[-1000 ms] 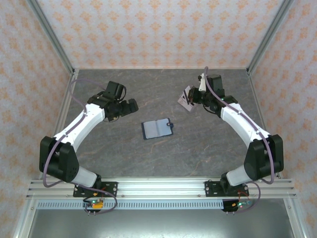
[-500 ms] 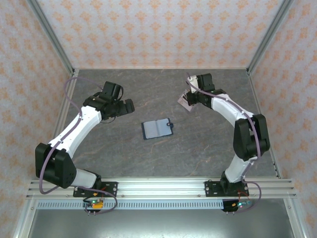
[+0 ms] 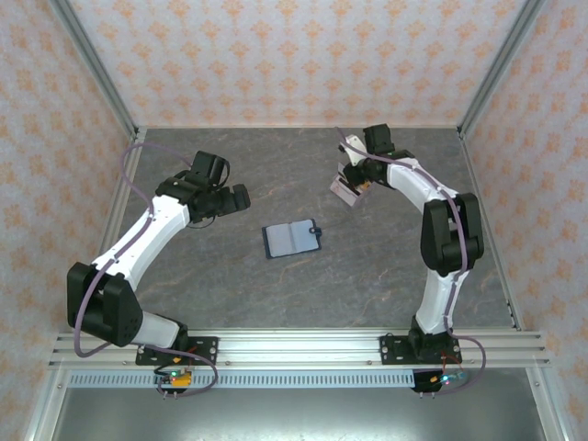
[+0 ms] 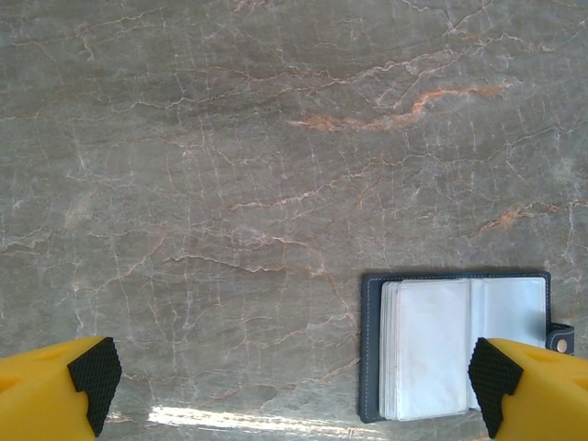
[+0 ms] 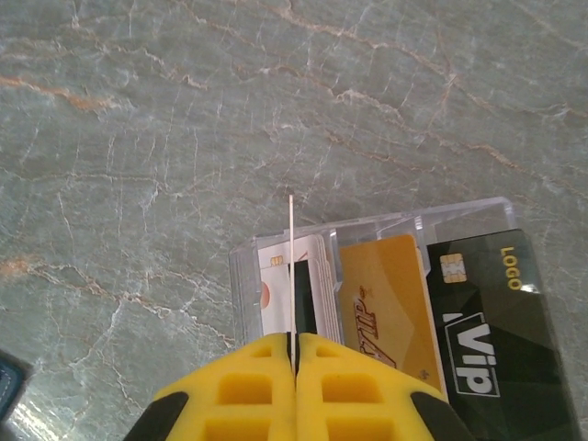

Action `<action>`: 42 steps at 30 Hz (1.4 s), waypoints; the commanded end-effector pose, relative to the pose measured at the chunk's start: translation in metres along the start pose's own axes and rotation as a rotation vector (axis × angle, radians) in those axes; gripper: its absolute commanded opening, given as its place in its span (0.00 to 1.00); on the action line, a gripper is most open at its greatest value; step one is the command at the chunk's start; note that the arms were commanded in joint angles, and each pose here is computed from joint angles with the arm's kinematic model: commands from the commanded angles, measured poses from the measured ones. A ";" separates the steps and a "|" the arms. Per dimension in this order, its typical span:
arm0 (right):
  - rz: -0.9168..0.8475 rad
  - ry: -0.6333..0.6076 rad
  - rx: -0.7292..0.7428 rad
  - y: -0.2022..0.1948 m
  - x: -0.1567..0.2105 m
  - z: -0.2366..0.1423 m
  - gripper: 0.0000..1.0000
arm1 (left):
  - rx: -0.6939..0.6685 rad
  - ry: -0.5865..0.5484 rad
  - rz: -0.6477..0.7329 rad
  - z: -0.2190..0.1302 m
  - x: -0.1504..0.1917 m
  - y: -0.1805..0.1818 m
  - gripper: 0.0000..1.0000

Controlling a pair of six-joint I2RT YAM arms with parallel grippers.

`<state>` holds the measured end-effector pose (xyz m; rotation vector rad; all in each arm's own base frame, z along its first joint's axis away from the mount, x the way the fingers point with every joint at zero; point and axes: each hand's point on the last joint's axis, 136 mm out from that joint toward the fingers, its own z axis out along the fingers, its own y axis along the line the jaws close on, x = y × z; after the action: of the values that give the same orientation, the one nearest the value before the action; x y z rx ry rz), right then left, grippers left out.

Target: Take the credit cards out of the card holder

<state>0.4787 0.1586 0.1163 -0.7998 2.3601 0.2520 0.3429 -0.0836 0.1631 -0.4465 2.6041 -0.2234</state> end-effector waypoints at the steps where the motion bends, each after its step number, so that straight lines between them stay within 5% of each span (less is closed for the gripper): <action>1: -0.024 0.032 -0.047 0.005 0.003 0.003 0.00 | -0.028 0.036 0.010 0.005 0.005 0.007 1.00; 18: -0.013 0.081 -0.018 -0.004 0.008 0.017 0.07 | -0.018 0.055 0.012 0.008 0.007 0.004 1.00; 26: 0.018 0.100 -0.022 -0.003 0.009 0.010 0.34 | -0.015 0.057 0.014 0.007 0.007 0.003 1.00; 30: 0.060 0.057 -0.005 -0.001 -0.002 -0.010 0.37 | -0.015 0.058 0.007 0.006 0.008 0.004 1.00; 36: 0.388 -0.022 0.008 0.006 -0.014 -0.046 0.39 | 0.022 0.073 -0.015 0.010 0.013 -0.001 1.00; 42: 0.750 0.073 -0.107 0.067 0.014 -0.043 0.40 | 0.058 0.130 -0.064 0.020 0.023 -0.008 1.00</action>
<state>0.4371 0.1687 0.1579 -0.1926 2.5247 0.5296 0.3371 -0.0980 0.1472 -0.4700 2.6762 -0.3207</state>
